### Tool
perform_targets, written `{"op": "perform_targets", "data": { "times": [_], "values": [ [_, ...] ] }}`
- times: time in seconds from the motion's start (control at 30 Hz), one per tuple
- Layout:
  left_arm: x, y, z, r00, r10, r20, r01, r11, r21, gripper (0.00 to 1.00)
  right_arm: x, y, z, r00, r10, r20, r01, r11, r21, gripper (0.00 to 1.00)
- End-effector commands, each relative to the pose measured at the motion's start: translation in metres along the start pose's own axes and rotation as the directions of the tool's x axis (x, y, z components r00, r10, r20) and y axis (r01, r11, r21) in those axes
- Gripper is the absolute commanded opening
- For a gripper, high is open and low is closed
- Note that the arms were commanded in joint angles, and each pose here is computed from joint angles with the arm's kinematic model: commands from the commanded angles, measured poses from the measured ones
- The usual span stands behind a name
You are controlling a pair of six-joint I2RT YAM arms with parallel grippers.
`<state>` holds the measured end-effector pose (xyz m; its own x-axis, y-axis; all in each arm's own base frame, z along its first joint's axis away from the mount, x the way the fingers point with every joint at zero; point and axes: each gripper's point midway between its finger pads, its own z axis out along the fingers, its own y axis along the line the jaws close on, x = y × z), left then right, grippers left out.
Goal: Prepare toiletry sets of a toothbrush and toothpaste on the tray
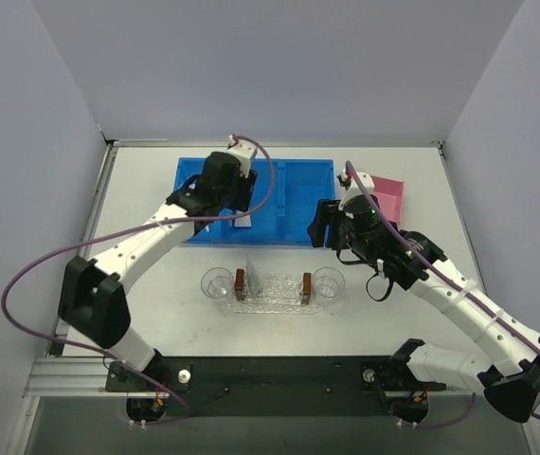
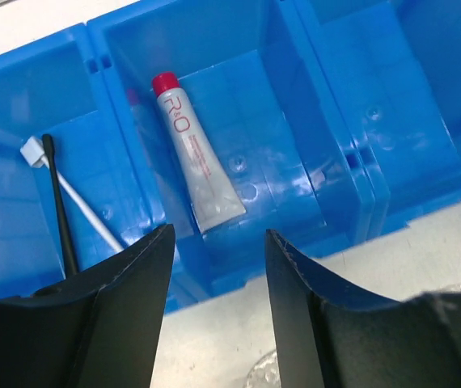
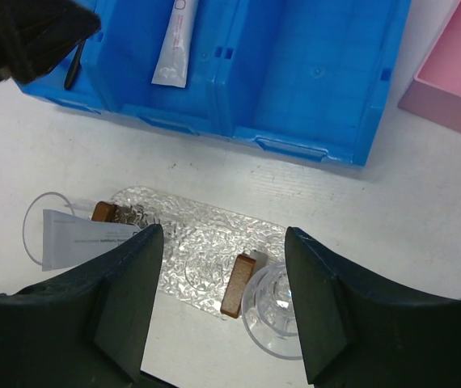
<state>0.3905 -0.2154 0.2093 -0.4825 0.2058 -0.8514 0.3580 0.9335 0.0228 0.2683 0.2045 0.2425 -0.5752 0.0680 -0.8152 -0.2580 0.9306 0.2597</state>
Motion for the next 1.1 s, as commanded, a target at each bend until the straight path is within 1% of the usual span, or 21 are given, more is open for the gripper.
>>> {"op": "perform_targets", "data": {
  "times": [0.0,0.03,0.1,0.13,0.2,0.37,0.53,0.63,0.83,1.07],
  "values": [
    [0.000,0.002,0.039,0.996,0.018,-0.091,-0.022,0.999,-0.047,0.57,0.002,-0.006,-0.005,1.000,0.011,0.013,-0.010,1.000,-0.016,0.57],
    [0.012,-0.001,0.055,0.991,0.019,-0.133,-0.025,0.999,-0.042,0.56,0.003,-0.005,-0.006,1.000,0.012,0.010,-0.012,1.000,-0.024,0.57],
    [0.009,-0.004,0.066,0.990,0.019,-0.138,-0.025,0.999,-0.041,0.54,0.006,-0.010,-0.004,1.000,0.015,0.003,-0.015,1.000,-0.019,0.57],
    [0.016,-0.004,0.075,0.987,0.022,-0.157,-0.031,0.998,-0.050,0.54,0.006,-0.010,-0.004,1.000,0.016,0.003,-0.016,1.000,-0.021,0.57],
    [0.013,-0.003,0.083,0.988,0.030,-0.154,-0.040,0.997,-0.065,0.55,0.007,-0.009,-0.003,1.000,0.019,-0.007,-0.019,0.999,-0.030,0.57],
    [0.026,0.004,0.106,0.980,0.036,-0.197,-0.059,0.992,-0.110,0.55,0.007,-0.009,0.001,1.000,0.026,-0.018,-0.026,0.999,-0.037,0.57],
    [0.042,0.009,0.129,0.970,0.010,-0.242,-0.050,0.986,-0.157,0.55,0.008,-0.008,0.004,0.999,0.029,-0.028,-0.030,0.998,-0.049,0.57],
    [0.053,0.014,0.138,0.964,0.001,-0.265,-0.051,0.981,-0.185,0.56,0.010,-0.010,0.004,0.999,0.036,-0.027,-0.038,0.998,-0.047,0.57],
    [0.062,0.017,0.146,0.960,-0.001,-0.280,-0.060,0.977,-0.207,0.57,0.015,-0.018,0.007,0.998,0.048,-0.029,-0.049,0.998,-0.029,0.57],
    [0.082,0.010,0.155,0.946,0.009,-0.325,-0.069,0.982,-0.175,0.57,0.020,-0.018,0.011,0.997,0.059,-0.048,-0.061,0.997,-0.049,0.57]
  ]
}}
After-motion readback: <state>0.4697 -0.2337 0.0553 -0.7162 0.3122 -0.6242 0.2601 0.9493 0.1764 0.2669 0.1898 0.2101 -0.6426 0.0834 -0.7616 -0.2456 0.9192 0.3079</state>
